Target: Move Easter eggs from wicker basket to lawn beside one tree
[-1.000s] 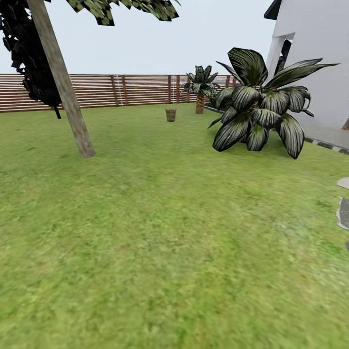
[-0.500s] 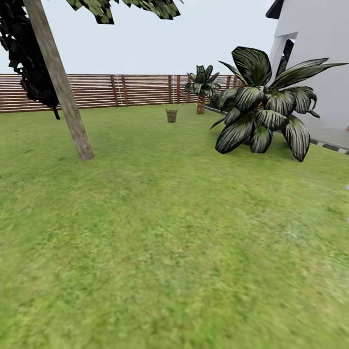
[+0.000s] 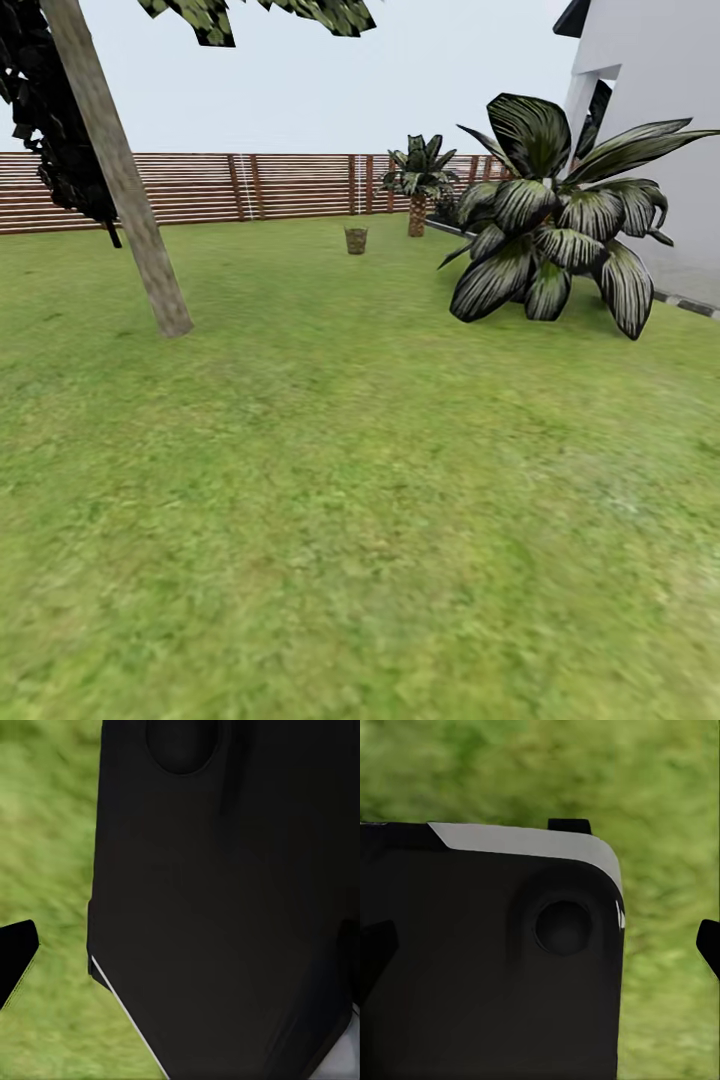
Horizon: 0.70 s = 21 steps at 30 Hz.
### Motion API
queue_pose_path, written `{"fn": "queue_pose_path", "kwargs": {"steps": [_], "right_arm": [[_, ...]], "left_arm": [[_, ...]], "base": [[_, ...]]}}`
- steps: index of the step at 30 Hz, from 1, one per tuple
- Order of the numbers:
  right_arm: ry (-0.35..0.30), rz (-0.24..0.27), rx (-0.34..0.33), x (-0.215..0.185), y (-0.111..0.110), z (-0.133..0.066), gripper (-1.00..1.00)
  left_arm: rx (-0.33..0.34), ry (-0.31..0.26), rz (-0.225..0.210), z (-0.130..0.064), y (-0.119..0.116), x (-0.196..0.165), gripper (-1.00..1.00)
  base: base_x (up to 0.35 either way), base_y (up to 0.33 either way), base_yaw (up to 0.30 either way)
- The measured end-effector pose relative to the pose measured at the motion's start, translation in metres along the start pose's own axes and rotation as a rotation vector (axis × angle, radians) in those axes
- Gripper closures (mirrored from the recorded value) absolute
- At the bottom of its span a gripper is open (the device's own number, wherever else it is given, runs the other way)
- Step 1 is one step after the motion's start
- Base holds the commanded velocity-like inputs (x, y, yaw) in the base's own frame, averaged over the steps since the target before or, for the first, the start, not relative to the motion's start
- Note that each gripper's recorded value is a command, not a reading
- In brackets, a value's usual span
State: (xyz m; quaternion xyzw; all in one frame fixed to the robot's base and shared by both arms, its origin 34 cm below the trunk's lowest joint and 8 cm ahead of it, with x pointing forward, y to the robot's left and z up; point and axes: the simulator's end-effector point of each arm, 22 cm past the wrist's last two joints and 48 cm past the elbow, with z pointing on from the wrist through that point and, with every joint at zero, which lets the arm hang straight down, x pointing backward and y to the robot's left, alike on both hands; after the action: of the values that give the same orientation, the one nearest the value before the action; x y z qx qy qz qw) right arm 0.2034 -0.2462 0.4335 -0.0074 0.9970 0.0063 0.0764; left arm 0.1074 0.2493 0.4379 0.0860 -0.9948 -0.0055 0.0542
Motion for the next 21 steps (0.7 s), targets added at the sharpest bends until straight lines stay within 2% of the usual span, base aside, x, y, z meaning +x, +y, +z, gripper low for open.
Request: {"fn": "queue_pose_path", "kwargs": {"steps": [21], "right_arm": [[0.0,0.001,0.0,0.0001,0.0,0.0,-1.0]], "left_arm": [[0.0,0.0,0.0,0.0,0.0002,0.0,-1.0]], "base": [[0.314,0.106,0.0]]}}
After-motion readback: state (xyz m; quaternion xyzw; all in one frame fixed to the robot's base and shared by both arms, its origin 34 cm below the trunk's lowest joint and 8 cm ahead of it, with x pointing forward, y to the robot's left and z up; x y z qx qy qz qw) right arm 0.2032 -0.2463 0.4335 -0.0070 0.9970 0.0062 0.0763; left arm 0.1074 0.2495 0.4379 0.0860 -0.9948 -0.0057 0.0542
